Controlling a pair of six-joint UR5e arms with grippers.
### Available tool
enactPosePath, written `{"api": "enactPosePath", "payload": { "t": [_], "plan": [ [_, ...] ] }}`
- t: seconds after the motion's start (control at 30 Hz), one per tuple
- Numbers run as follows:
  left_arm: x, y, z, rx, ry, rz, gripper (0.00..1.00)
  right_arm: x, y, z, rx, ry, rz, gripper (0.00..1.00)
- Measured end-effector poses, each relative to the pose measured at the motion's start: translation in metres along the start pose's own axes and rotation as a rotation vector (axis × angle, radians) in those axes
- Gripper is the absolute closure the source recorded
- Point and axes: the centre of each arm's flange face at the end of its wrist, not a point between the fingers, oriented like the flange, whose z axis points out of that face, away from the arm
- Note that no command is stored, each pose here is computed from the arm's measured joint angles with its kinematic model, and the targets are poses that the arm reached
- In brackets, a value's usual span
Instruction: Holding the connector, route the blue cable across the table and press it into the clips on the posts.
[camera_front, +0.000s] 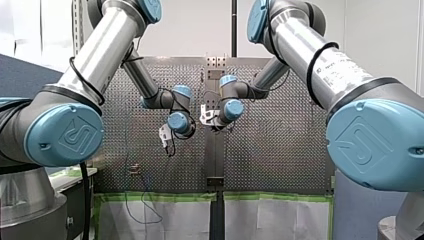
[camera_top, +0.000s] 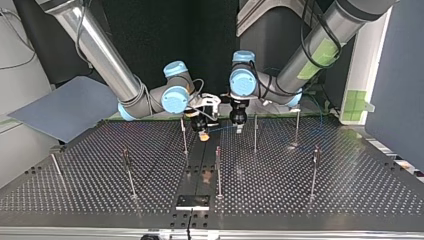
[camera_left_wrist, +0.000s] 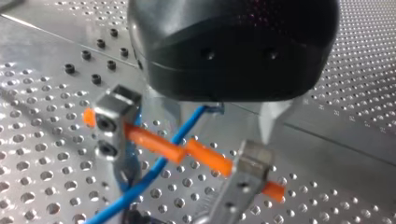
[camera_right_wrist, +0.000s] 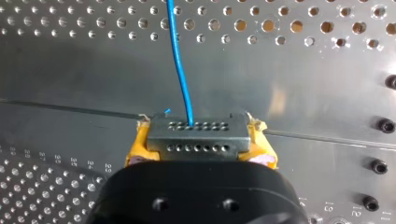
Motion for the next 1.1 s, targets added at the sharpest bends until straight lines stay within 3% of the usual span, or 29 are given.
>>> {"api": "enactPosePath", "payload": {
  "t": [0.07, 0.1, 0.13, 0.57, 0.77, 0.93, 1.1],
  "plan": [
    [0.000, 0.000, 0.000, 0.000, -0.001, -0.001, 0.90, 0.000, 0.000, 0.000, 0.000, 0.000, 0.000, 1.00],
    [0.000, -0.001, 0.000, 0.001, -0.002, -0.001, 0.90, 0.000, -0.001, 0.000, 0.001, 0.000, 0.000, 1.00],
    [0.000, -0.001, 0.000, 0.002, -0.002, -0.002, 0.99, 0.000, -0.001, 0.000, 0.001, 0.000, 0.000, 1.00],
    [-0.005, -0.003, 0.000, 0.019, -0.008, -0.092, 0.99, 0.004, -0.001, -0.003, 0.002, -0.003, -0.005, 1.00],
    [-0.023, -0.010, -0.009, 0.025, -0.008, -0.091, 0.99, 0.034, -0.001, -0.016, 0.002, 0.028, 0.002, 1.00],
    [-0.041, -0.016, -0.021, 0.027, -0.005, -0.077, 0.99, 0.068, -0.003, -0.033, 0.004, 0.059, 0.018, 1.00],
    [-0.063, -0.021, -0.034, 0.027, -0.007, -0.063, 0.99, 0.098, -0.005, -0.053, 0.007, 0.070, 0.022, 1.00]
  ]
}}
